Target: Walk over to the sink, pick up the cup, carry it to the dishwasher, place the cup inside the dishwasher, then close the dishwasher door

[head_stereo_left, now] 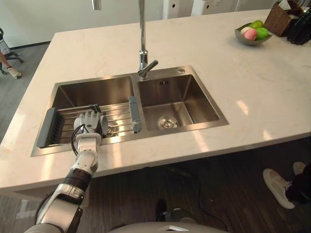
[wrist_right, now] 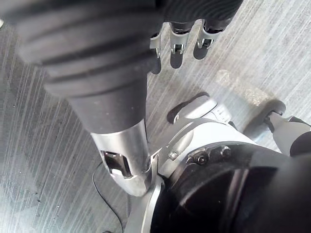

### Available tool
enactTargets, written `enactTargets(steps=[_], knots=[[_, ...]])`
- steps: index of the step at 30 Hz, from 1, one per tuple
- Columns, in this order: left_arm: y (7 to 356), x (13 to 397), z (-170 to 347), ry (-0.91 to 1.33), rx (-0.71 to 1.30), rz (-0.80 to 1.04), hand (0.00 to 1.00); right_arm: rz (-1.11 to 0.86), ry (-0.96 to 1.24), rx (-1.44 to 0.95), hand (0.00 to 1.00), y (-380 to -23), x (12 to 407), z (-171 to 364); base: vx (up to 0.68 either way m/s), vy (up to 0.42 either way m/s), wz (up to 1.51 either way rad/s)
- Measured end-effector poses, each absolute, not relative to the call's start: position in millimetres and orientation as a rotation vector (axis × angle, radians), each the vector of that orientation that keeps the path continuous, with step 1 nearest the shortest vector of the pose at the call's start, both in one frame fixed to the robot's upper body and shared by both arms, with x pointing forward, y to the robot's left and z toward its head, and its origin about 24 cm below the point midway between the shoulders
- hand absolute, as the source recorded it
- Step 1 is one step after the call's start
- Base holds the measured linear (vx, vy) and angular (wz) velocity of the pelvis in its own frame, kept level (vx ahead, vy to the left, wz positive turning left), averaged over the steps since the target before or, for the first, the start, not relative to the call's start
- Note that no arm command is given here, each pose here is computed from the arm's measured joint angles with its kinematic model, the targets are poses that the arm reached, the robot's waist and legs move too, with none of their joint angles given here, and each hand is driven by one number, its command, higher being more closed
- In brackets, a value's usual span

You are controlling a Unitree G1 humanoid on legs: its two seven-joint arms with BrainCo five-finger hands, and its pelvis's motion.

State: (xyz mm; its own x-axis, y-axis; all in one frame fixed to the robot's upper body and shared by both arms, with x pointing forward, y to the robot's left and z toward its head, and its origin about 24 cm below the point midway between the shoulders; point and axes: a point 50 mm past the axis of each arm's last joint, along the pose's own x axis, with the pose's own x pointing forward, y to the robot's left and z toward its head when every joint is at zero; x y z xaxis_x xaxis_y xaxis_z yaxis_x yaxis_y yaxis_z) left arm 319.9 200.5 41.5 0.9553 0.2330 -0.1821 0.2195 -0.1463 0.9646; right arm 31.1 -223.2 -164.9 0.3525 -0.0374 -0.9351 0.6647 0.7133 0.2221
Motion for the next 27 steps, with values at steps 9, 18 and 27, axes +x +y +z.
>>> enactTargets(steps=[9,18,27], knots=[[194.6,320.5,43.2,0.285,1.702,-0.041,0.00,-0.524,1.127,0.666,0.00,-226.1,27.8,-164.6,0.00,0.110,-0.01],[192.6,317.2,37.3,0.249,1.693,-0.105,1.00,-0.524,1.125,0.662,0.00,-227.1,28.4,-164.3,0.04,0.079,0.00],[193.0,317.7,33.6,0.175,1.687,-0.172,1.00,-0.523,1.120,0.655,0.00,-228.9,29.7,-163.6,0.00,0.079,-0.01]])
